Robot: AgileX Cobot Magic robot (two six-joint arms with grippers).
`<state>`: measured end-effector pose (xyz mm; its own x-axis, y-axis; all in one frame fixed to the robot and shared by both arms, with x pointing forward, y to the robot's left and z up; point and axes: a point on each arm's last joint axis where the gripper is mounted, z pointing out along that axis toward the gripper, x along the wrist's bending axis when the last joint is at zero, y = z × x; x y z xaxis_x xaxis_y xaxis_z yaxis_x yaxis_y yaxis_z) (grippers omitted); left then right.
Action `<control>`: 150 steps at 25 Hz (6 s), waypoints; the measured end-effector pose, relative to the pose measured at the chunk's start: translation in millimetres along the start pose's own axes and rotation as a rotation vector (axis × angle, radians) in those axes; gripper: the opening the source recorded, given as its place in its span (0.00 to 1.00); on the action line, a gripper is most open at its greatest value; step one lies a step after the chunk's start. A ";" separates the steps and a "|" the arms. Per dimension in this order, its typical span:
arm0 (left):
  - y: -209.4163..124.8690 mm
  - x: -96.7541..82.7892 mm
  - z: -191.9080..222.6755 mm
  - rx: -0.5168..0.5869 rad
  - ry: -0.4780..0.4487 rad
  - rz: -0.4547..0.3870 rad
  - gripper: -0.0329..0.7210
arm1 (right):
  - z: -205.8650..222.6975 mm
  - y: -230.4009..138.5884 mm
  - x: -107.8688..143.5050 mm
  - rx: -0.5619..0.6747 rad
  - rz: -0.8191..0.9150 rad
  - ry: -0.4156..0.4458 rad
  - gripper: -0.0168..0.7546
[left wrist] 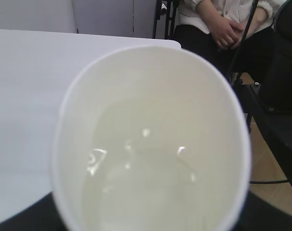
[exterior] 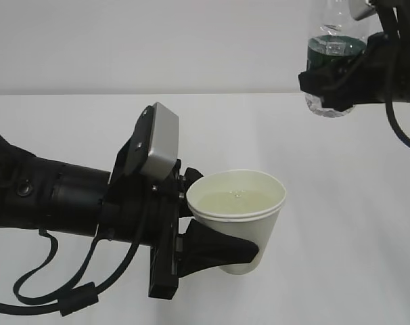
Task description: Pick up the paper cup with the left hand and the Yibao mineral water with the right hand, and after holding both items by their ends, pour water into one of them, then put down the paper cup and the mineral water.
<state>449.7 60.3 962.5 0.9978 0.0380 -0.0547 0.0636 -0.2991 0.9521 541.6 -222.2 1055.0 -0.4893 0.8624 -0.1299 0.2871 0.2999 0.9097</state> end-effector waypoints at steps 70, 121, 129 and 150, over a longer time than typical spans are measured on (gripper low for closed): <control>1.6 1.8 0.2 -0.017 0.022 -0.021 0.57 | -72.6 -71.7 -11.8 -0.037 0.169 -0.253 0.55; -8.4 68.6 -50.8 -0.064 0.473 -0.120 0.57 | -72.6 -71.2 -11.7 -0.043 0.168 -0.250 0.53; -12.6 80.1 -66.9 -0.069 0.533 -0.139 0.57 | -72.6 -71.2 -11.7 -0.043 0.168 -0.250 0.53; -22.2 98.9 -98.8 -0.068 0.646 -0.174 0.57 | -72.6 -71.0 -11.6 -0.045 0.167 -0.250 0.53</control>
<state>545.0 164.9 965.6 0.7592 0.6498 -0.0384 0.2003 -0.1770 0.9636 467.1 -283.1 1020.6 -0.2192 0.9735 -0.0645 0.3072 0.1317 0.9425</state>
